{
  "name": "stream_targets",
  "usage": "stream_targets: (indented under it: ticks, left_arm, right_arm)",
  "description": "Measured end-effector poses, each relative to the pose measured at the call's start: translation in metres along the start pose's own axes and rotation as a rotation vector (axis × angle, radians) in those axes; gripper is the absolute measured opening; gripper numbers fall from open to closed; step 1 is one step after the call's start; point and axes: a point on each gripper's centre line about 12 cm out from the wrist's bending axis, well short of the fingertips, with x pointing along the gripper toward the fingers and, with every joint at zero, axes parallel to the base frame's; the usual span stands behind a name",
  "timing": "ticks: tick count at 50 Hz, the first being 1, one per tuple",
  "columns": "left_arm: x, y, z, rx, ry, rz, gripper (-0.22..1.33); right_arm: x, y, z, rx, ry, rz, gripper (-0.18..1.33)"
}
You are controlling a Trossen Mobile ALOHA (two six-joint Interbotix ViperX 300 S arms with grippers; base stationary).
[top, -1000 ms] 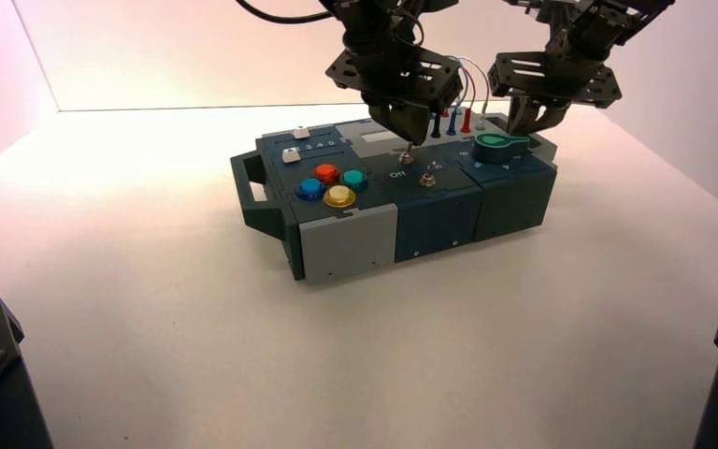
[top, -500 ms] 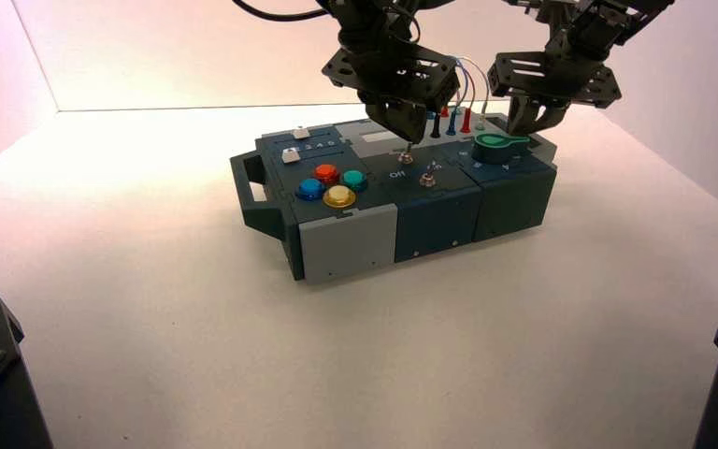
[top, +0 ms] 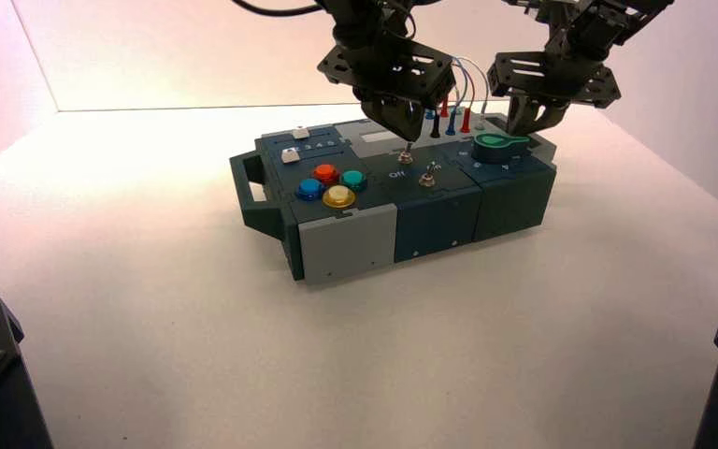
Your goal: Flip the top switch off with the left gripper.
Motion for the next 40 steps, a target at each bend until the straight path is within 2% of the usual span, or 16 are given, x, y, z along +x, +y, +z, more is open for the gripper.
stream_targets:
  ticks: [3, 15, 24, 40]
  left_arm:
    - [-0.0007, -0.0005, 0.0010, 0.014, 0.010, -0.004, -0.16]
    - [-0.0020, -0.0010, 0.0021, 0.019, 0.030, -0.012, -0.16]
    - [-0.0041, -0.0008, 0.0047, 0.039, 0.052, -0.021, -0.16]
    - [-0.0044, -0.0011, 0.0050, 0.040, 0.056, -0.023, -0.16]
  right_arm:
    - [0.0000, -0.0001, 0.0002, -0.002, -0.001, -0.001, -0.15]
    - [0.0008, -0.0001, -0.0001, -0.001, 0.002, 0.000, -0.15]
    - [0.0004, 0.0000, 0.0003, -0.002, 0.000, 0.000, -0.15]
    - [0.0008, 0.0000, -0.0002, -0.001, 0.003, 0.000, -0.15]
